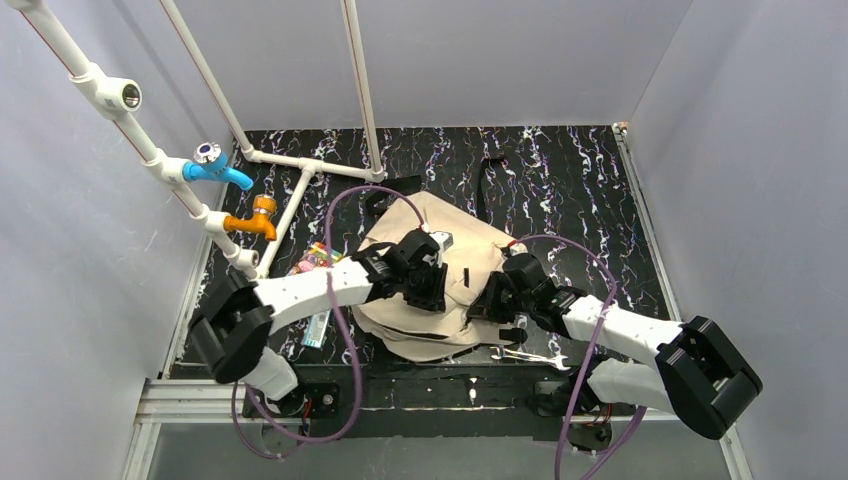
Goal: Pack the student bag
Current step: Zip the student bag at the center of the board.
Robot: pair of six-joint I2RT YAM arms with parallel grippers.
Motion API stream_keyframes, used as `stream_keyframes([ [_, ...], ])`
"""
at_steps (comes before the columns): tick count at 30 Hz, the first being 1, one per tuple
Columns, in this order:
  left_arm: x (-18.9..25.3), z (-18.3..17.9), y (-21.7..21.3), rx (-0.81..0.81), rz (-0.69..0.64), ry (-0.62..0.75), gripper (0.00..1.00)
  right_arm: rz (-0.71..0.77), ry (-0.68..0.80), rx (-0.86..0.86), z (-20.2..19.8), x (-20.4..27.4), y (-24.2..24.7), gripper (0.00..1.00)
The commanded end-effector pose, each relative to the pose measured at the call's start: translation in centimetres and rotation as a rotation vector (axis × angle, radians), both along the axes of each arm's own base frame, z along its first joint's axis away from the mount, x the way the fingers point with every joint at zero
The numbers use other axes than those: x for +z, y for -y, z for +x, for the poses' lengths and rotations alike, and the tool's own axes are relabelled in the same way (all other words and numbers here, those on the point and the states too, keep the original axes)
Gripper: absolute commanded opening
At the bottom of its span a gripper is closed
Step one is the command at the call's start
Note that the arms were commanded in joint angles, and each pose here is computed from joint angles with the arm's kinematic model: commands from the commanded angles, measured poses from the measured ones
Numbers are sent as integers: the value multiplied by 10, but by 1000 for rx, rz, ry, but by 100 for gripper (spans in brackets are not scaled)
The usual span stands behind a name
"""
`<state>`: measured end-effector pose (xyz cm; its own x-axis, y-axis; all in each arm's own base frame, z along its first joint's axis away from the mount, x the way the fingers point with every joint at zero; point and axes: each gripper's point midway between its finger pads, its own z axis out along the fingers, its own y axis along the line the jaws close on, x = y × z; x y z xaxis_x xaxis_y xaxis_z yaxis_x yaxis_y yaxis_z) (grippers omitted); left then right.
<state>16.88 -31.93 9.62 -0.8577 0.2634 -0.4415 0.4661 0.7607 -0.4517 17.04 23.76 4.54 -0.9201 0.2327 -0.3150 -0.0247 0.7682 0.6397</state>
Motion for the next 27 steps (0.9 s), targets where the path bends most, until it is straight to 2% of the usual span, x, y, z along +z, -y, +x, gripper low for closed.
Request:
stream_keyframes([
  [1, -29, 24, 3, 15, 81, 38, 12, 73, 107, -9, 21, 24, -15, 2],
  [5, -44, 28, 21, 46, 6, 6, 5, 109, 186, 61, 17, 48, -25, 1],
  [7, -53, 29, 28, 84, -42, -7, 3, 137, 233, 90, 12, 65, -29, 1],
  [10, -68, 31, 32, 135, -45, -43, 2, 192, 286, 120, 3, 85, -35, 1],
  [14, -72, 34, 46, 172, -137, -58, 1, 306, 354, 204, -12, 114, -60, 1],
  [21, -70, 45, 61, 174, -173, -32, 0, 527, 355, 272, -51, 135, -103, 1],
  [27, -70, 50, 78, 149, -209, -52, 0, 572, 332, 328, -76, 130, -118, 1],
])
